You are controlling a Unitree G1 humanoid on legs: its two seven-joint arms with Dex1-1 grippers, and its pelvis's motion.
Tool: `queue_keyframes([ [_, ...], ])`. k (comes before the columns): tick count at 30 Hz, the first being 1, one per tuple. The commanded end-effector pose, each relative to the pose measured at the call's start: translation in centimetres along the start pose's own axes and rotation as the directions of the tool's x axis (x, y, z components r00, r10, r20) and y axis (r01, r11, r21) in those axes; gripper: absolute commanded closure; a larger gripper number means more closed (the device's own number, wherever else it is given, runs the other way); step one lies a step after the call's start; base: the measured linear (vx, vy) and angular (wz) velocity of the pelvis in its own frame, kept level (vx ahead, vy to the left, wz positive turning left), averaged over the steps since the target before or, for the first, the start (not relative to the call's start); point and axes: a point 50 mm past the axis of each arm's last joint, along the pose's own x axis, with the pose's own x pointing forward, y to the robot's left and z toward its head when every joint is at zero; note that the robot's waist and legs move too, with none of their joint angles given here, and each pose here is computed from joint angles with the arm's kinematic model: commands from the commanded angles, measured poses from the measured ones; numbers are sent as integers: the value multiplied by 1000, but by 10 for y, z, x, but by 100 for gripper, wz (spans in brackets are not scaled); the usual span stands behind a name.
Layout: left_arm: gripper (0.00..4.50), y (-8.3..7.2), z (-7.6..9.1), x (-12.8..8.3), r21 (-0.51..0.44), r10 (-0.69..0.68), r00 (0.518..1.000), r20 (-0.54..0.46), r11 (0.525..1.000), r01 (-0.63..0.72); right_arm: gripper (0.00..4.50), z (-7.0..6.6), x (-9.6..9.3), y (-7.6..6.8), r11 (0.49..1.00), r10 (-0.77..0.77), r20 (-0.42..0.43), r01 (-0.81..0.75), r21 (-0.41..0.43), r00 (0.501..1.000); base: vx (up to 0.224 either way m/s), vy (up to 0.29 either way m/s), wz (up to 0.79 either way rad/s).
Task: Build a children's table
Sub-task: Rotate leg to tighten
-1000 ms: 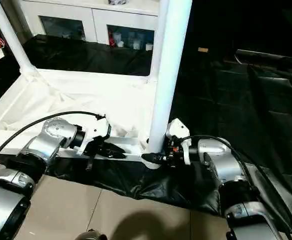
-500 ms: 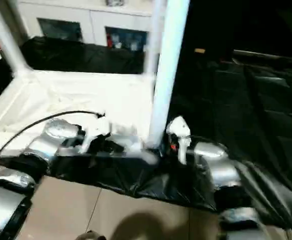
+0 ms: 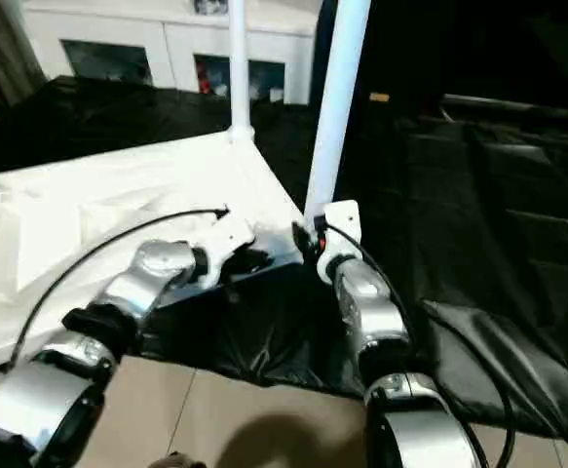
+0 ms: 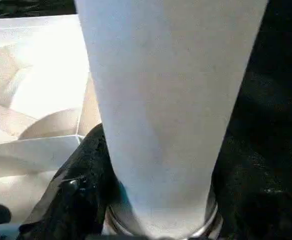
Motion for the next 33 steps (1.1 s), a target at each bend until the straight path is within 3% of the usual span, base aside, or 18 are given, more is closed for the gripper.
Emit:
queue_keyframes([
  [1, 450, -12, 36, 21, 61, 1, 993, 122, 998, -9, 146, -19, 6, 52, 982, 188, -74, -187, 17, 979, 0, 0, 0],
  [8, 450, -6, 30, 15, 68, 30, 994, 108, 997, -38, 91, -10, 4, 35, 974, 224, -29, -224, -22, 974, 0, 0, 0],
  [15, 450, 2, 24, -1, 107, -55, 991, 119, 993, 42, 91, -4, -10, 10, 880, 432, -86, -441, -175, 898, 0, 0, 0],
  [18, 450, 2, 19, -10, 132, -148, 982, 116, 982, 132, 91, -2, -19, 1, 815, 532, -113, -543, -202, 839, 0, 0, 0],
  [25, 450, 0, 12, -22, 143, -274, 955, 112, 956, 258, 91, 0, -32, -5, 721, 653, -137, -667, -186, 745, 0, 0, 0],
  [27, 450, 1, 6, -31, 151, -337, 937, 88, 935, 322, 91, 0, -40, -6, 645, 720, -175, -740, -191, 672, 0, 0, 0],
  [28, 450, 1, 6, -31, 151, -339, 937, 87, 934, 324, 91, 0, -40, -6, 642, 722, -177, -743, -191, 669, 0, 0, 0],
  [33, 450, 6, 2, -45, 141, -394, 915, 81, 914, 381, 91, -3, -54, -9, 512, 792, -283, -841, -177, 542, 0, 0, 0],
])
